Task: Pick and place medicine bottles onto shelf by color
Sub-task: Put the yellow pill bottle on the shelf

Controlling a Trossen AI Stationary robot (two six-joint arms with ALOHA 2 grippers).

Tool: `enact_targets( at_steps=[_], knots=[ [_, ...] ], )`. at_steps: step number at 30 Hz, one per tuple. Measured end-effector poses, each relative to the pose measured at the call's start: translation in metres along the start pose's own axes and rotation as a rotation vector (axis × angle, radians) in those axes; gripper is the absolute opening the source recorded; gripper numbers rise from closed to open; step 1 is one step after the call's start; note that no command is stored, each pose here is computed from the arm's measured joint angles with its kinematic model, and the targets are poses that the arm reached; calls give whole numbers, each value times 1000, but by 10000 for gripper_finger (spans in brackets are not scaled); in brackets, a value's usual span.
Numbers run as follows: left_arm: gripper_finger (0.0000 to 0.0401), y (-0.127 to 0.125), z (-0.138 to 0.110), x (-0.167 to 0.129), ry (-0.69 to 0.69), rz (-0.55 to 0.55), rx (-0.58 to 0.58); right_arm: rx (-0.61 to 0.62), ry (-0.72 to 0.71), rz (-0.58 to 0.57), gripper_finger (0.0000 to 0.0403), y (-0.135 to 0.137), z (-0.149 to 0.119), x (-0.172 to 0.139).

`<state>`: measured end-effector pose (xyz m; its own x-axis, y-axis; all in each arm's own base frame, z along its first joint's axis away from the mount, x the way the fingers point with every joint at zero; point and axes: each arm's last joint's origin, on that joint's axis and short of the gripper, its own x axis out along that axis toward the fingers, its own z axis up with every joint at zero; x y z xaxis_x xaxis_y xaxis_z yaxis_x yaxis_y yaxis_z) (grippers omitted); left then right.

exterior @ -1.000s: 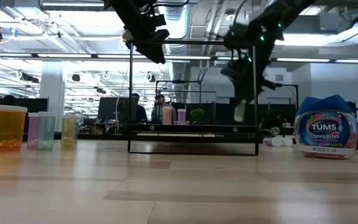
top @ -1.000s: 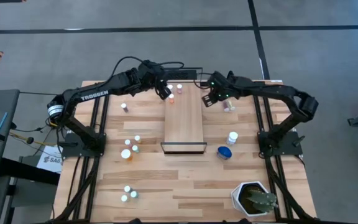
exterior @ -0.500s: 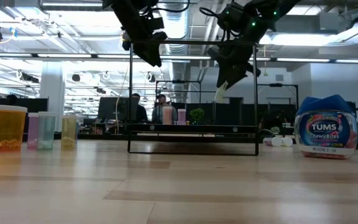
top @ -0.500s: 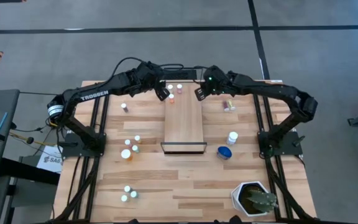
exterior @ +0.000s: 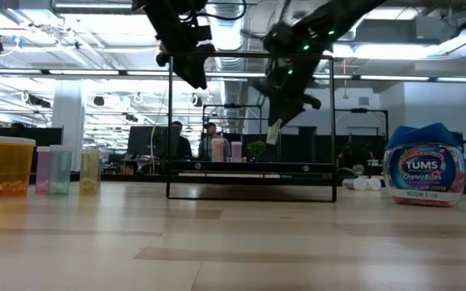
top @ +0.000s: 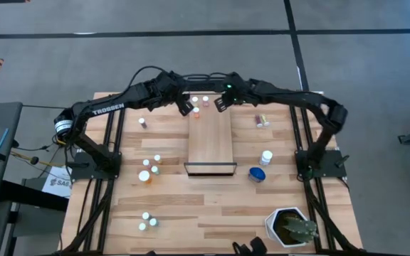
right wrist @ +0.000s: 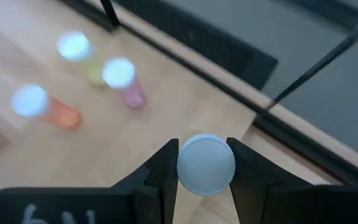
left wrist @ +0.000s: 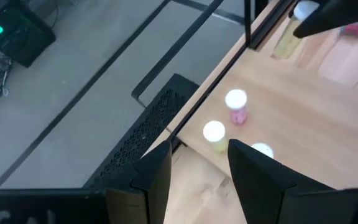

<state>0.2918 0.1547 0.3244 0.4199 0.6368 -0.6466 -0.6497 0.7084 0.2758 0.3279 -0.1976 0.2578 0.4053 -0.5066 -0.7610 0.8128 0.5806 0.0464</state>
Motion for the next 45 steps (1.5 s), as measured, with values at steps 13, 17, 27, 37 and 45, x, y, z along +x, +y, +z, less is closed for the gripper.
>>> enact_targets(
  at_steps=[13, 17, 27, 37, 45],
  knots=[
    [148, 3, -14, -1, 137, 93, 15, -81, 121, -38, 136, 16, 25, 38],
    [148, 3, -18, -2, 169, 98, 29, -83, 139, -37, 136, 18, 24, 46],
    [148, 4, -21, -4, 205, 101, 48, -79, 123, -29, 136, 19, 24, 47],
    [148, 16, -24, -28, 198, 166, -3, -79, 142, -33, 136, 19, 16, 52],
    [148, 24, -23, -48, 138, 174, -50, -53, 138, -18, 136, 20, 16, 52]
  ],
)
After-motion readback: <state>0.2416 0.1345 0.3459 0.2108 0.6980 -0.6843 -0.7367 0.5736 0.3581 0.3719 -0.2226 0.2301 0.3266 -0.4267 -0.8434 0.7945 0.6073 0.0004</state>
